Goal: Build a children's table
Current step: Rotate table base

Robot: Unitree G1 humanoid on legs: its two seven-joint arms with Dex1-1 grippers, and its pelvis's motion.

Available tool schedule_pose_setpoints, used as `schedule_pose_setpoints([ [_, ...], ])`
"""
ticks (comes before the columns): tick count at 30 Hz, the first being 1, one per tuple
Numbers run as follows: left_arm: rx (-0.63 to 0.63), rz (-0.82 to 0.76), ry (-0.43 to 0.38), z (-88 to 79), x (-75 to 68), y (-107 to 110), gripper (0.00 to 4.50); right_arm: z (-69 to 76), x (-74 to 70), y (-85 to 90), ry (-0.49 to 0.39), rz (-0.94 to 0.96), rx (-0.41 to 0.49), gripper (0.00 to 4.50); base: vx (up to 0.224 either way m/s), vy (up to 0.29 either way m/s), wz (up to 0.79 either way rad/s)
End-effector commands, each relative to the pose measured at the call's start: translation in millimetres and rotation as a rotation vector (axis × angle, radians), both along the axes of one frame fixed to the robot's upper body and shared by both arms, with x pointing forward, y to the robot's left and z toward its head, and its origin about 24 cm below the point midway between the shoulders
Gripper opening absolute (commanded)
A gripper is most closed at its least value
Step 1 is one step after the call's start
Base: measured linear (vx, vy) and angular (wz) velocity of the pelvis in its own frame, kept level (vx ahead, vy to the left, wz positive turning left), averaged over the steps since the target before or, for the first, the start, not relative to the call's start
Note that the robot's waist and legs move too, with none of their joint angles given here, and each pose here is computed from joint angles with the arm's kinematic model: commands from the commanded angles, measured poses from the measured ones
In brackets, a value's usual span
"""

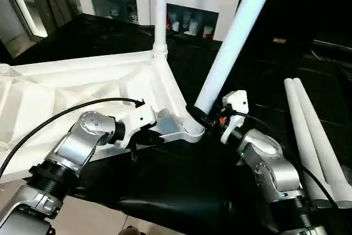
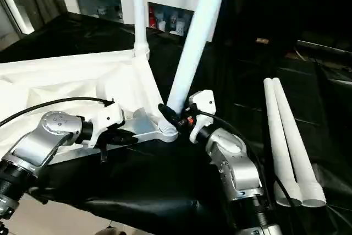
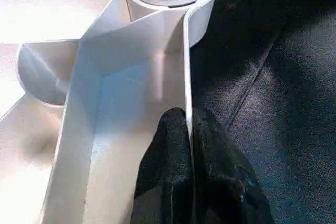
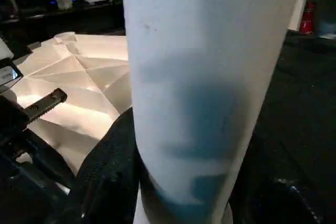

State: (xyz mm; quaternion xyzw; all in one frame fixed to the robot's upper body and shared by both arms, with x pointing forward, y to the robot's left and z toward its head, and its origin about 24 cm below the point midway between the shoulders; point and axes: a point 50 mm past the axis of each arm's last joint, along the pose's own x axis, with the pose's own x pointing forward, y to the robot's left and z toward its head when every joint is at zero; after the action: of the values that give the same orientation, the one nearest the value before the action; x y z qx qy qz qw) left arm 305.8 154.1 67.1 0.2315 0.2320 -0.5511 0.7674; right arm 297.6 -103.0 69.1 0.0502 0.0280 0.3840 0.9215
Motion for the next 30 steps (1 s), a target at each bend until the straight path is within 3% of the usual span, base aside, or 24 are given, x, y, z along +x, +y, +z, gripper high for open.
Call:
schedule_pose_setpoints([
  [1,0.015,0.002,-0.041,6.2,3.8,0.9,0.00,-23.8,-4.6,0.0,0.115,0.034,-0.085,1.87,0.000,0.000,0.00],
  [11,0.006,-0.004,-0.041,5.3,0.5,-0.4,0.00,-38.0,-11.7,0.6,0.193,0.182,-0.153,1.87,0.000,0.000,0.00],
  [24,-0.040,-0.258,0.027,10.4,-17.2,-8.2,0.00,-49.1,-25.4,-7.3,0.202,0.383,-0.082,1.87,0.000,0.000,0.00],
  [28,-0.040,-0.271,0.033,13.6,-16.0,-5.4,0.00,-57.4,-32.4,-11.2,0.209,0.428,-0.101,1.87,0.000,0.000,0.00],
  [30,-0.024,-0.234,0.007,13.8,-10.9,-3.0,0.00,-62.0,-28.0,-13.0,0.216,0.366,-0.113,1.87,0.000,0.000,0.00],
])
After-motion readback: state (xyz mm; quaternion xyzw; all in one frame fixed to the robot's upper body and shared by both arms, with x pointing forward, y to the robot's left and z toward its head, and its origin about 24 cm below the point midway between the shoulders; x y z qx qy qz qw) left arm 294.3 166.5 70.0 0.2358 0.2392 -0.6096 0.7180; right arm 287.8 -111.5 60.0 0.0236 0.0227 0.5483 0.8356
